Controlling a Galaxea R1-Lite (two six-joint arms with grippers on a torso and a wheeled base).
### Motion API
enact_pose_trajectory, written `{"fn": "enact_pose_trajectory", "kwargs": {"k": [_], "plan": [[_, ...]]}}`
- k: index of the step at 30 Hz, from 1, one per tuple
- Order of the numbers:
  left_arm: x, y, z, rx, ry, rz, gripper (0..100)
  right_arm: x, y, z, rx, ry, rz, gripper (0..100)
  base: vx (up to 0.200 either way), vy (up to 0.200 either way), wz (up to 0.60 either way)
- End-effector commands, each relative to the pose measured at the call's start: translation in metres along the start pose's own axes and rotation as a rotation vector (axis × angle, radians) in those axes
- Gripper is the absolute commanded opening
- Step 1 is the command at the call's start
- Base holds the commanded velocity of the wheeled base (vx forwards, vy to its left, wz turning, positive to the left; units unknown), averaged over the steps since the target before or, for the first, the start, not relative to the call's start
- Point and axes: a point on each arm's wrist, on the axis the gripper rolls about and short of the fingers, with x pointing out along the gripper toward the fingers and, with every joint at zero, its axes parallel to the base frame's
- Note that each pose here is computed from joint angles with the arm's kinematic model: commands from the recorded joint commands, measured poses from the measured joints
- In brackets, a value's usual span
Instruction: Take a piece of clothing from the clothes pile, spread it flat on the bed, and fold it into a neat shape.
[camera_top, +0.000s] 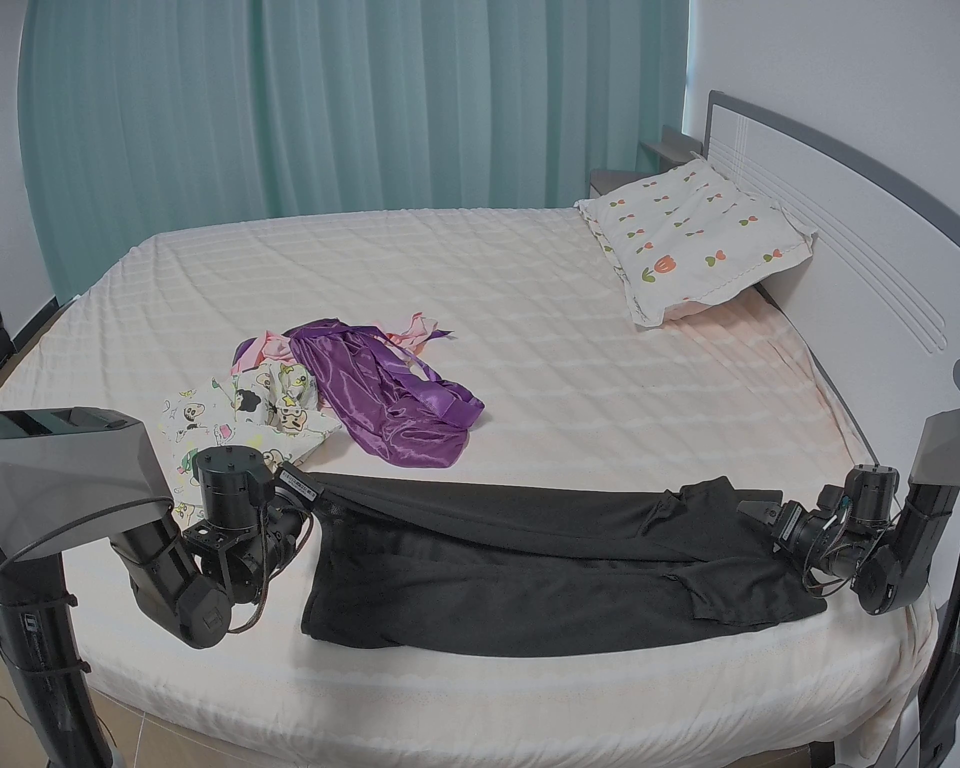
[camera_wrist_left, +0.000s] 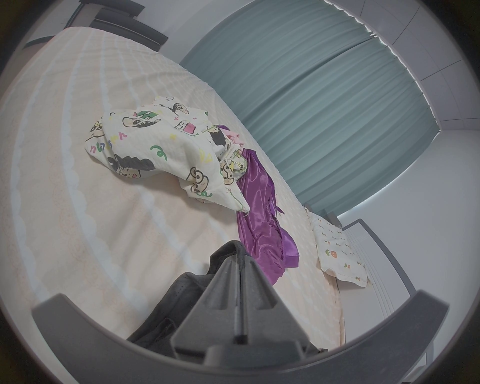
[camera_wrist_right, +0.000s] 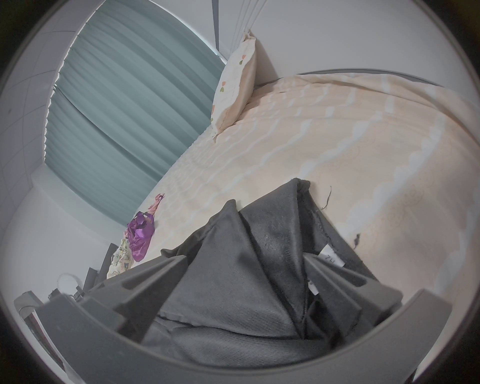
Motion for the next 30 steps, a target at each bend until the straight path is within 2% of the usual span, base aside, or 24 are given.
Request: {"fn": "enact_pose_trajectory", "kwargs": {"k": [1,12,16,19,22,30], "plan": [[0.001,0.002,0.0,0.0,0.001,0.006,0,0.0,-0.008,-0.001,0.004,0.014,-0.007,0,0.0,0.0,0.0],[0.001,0.002,0.001,0.001,-0.003,0.007,0,-0.004,-0.011,0.003,0.009,-0.007,-0.011,0,0.0,0.0,0.0],[0.002,0.003,0.003,-0.003,-0.01,0.01,0,-0.004,-0.012,0.009,0.016,-0.039,-0.005,0,0.0,0.0,0.0],[0.003,0.006,0.009,-0.004,-0.025,0.019,0,-0.006,-0.016,0.02,0.017,-0.101,0.004,0,0.0,0.0,0.0],[0.004,0.009,0.011,0.01,-0.032,0.028,0,-0.009,-0.015,0.03,0.038,-0.146,0.017,0,0.0,0.0,0.0],[0.001,0.006,0.014,0.082,-0.036,0.024,0,-0.008,-0.012,0.036,0.059,-0.146,0.053,0,0.0,0.0,0.0]]}}
